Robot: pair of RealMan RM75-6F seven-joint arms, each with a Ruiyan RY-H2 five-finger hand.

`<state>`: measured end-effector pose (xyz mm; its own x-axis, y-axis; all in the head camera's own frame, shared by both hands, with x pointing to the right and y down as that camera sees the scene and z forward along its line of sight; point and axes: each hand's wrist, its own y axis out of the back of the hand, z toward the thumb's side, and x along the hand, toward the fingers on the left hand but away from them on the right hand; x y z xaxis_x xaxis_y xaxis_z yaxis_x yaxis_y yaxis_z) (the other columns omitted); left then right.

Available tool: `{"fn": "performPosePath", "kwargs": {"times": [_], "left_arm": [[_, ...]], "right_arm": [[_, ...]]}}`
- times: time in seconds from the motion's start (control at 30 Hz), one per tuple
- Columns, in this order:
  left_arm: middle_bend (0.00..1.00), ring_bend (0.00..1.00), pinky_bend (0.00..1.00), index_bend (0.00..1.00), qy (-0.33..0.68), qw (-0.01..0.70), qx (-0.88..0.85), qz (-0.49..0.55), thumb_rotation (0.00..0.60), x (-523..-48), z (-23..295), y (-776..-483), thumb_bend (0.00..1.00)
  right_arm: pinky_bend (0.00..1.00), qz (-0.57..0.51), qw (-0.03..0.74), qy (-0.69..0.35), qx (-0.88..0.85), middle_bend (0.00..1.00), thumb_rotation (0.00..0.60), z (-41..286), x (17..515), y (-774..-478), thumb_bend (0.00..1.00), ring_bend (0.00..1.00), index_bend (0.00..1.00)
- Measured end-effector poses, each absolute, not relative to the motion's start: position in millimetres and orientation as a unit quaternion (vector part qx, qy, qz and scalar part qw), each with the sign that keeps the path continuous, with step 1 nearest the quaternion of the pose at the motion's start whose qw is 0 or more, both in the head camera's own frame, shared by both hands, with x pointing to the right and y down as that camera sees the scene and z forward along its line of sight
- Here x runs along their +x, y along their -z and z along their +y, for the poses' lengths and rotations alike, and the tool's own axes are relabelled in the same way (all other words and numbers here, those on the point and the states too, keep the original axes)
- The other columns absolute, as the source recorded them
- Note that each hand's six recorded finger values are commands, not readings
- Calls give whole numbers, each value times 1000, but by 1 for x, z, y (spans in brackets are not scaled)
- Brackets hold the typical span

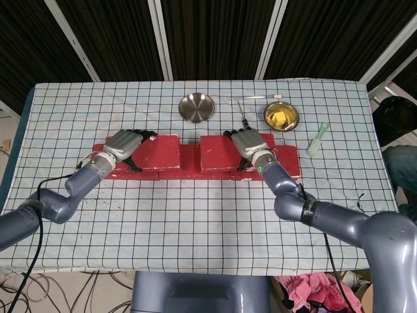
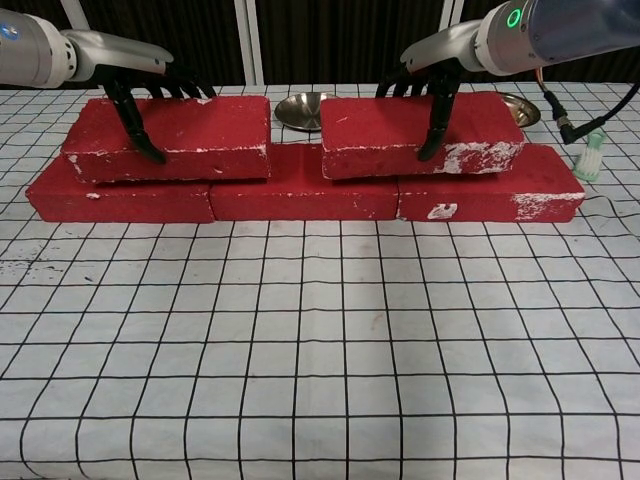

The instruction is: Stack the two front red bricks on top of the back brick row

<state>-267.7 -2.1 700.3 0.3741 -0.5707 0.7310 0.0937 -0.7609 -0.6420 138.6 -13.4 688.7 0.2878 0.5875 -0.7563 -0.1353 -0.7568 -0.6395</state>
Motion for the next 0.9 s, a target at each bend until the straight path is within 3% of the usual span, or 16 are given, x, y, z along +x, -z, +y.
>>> {"fn": "performPosePath", "kwargs": {"times": [0.9], "left_arm": [[192, 116, 195, 157, 516, 294, -792, 136, 600, -241, -3, -708, 291]], "right_arm": [[128, -164, 295, -582, -740, 220, 600, -8, 126, -696, 34, 138, 162]]}}
